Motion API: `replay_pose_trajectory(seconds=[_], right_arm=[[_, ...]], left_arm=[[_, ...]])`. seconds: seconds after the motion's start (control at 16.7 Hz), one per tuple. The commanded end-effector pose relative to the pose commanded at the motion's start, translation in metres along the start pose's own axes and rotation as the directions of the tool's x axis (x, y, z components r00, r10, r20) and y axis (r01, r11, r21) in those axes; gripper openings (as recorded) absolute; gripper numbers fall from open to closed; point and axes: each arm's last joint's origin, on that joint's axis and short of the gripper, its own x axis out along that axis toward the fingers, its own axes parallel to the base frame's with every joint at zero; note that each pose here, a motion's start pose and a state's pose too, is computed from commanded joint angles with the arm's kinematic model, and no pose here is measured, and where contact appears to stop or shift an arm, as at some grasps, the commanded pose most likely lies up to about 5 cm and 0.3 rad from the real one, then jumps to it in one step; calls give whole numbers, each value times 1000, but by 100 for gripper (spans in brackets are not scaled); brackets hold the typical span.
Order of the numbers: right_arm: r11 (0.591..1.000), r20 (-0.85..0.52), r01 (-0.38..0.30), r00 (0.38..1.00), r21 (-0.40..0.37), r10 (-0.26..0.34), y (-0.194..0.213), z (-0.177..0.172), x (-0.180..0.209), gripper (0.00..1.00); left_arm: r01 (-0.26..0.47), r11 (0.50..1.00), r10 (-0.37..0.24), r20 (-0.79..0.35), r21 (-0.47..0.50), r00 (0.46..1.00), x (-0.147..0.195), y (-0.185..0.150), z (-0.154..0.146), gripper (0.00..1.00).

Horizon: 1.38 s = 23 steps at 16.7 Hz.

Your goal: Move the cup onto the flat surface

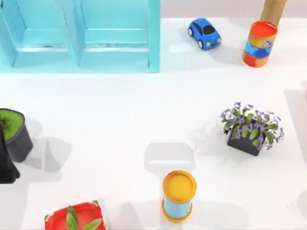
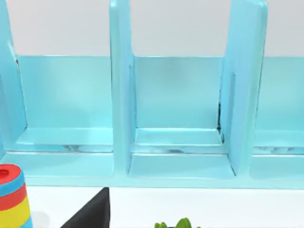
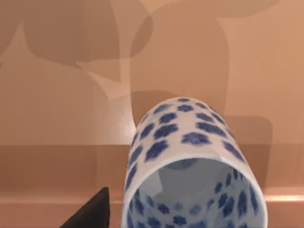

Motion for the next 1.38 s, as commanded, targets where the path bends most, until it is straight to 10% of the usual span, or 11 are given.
replay_pose_trajectory(seconds=[0.48,1.26,1.38], right_arm=[[1000,0,0,1000,0,0,0,-2,23,100],[1000,0,0,1000,0,0,0,-2,23,2],[1000,0,0,1000,0,0,0,-2,23,0]], left_arm=[[0,1000,0,0,0,1000,0,0,0,100],[0,1000,0,0,0,1000,0,0,0,100],[0,1000,0,0,0,1000,0,0,0,100]])
